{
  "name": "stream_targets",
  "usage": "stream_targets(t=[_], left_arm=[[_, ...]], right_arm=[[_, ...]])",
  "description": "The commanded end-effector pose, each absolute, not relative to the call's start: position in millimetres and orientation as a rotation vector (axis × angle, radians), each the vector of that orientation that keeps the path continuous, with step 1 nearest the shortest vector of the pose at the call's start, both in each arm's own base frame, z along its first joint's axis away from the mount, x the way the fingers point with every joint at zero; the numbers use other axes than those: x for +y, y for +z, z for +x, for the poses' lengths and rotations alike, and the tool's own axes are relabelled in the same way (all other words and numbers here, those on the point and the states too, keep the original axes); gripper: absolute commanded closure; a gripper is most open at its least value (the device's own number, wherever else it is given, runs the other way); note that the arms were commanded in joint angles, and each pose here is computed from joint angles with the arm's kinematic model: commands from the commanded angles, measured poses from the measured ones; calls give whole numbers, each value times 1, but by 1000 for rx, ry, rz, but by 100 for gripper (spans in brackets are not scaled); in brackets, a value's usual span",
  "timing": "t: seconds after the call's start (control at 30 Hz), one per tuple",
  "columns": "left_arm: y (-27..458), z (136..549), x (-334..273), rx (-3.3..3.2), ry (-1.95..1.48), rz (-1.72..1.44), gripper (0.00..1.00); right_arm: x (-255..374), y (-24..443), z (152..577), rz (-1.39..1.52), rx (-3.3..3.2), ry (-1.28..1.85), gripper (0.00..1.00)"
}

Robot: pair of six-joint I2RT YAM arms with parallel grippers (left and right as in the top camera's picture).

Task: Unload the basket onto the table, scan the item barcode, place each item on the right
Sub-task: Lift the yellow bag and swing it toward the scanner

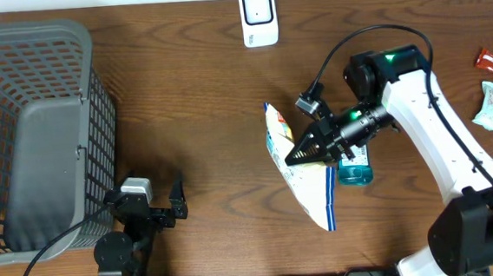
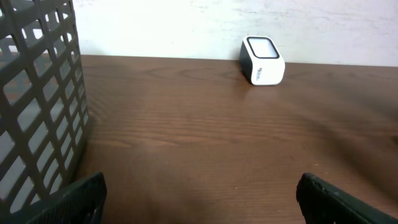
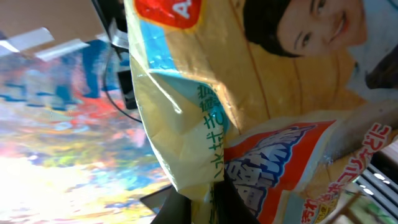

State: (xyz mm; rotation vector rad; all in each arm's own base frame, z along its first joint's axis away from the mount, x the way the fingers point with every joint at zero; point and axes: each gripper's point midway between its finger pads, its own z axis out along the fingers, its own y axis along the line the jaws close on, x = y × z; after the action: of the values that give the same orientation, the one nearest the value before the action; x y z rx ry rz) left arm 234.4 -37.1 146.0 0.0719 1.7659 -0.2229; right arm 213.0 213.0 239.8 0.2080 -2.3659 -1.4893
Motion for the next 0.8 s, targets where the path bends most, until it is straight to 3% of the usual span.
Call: stream_targets(t=[0.0,0.13,0.33,0.63,0.77], left_arm=[[134,233,-38,1799,-223,88,2],[134,233,-38,1799,-223,88,2],[134,233,-38,1799,-223,88,2],[134,233,-38,1799,-223,88,2],[134,233,-38,1799,-223,88,2]], right_arm=[[199,221,217,291,-2511,-1341,99],[189,195,241,254,-2685,-1162,98],[144,152,298,-280,-3025,-603,99],[179,182,360,-197,-3158,-1054,99],[206,213,371,42,-3097,-1412,99]])
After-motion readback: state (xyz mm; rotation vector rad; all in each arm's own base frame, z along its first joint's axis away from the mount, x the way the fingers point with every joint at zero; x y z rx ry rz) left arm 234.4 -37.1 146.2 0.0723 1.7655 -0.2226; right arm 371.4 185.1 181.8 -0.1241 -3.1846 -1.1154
